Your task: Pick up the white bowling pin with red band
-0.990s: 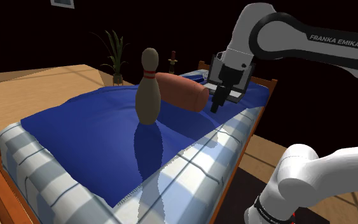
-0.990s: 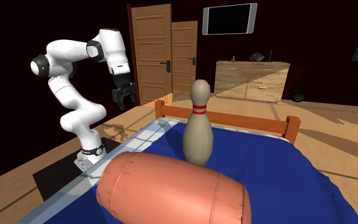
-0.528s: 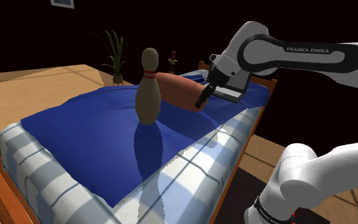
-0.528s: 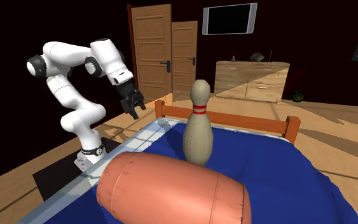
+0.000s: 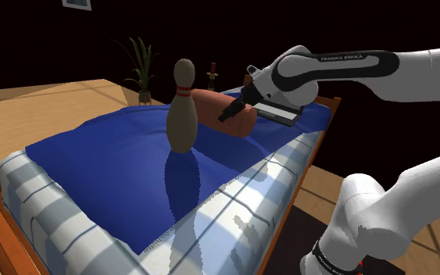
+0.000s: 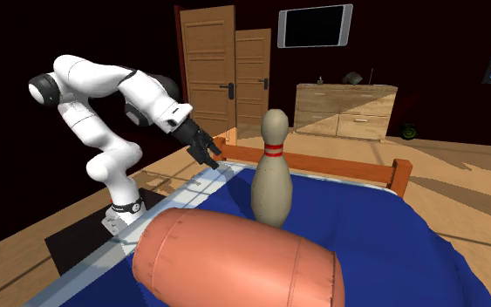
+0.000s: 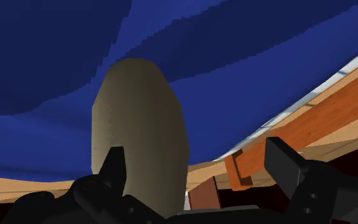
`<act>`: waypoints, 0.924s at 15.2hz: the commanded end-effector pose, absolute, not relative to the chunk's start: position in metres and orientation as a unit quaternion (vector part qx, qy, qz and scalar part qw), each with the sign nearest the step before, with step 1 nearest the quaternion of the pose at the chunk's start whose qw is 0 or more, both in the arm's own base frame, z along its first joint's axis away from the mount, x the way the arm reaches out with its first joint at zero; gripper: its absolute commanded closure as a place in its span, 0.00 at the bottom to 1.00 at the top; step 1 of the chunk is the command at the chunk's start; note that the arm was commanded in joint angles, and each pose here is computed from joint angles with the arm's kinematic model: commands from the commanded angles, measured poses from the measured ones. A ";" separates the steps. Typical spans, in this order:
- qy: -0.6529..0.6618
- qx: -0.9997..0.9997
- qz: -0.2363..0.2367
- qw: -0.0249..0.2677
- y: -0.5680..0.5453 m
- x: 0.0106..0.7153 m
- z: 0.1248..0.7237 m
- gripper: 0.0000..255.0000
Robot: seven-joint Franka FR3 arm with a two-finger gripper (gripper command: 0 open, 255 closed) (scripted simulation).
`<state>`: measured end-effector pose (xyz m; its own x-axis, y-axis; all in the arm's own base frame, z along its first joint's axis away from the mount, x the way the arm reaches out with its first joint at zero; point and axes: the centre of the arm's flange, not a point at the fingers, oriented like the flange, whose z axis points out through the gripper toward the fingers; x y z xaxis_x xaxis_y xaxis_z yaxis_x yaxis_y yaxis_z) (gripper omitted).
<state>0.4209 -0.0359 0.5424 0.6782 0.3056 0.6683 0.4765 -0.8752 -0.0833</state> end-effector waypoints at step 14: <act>-0.329 -0.714 -0.586 0.196 -0.049 0.561 0.556 0.00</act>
<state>0.5532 -0.0483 0.5532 0.1307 0.2471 0.9601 0.6938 -0.7146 0.0894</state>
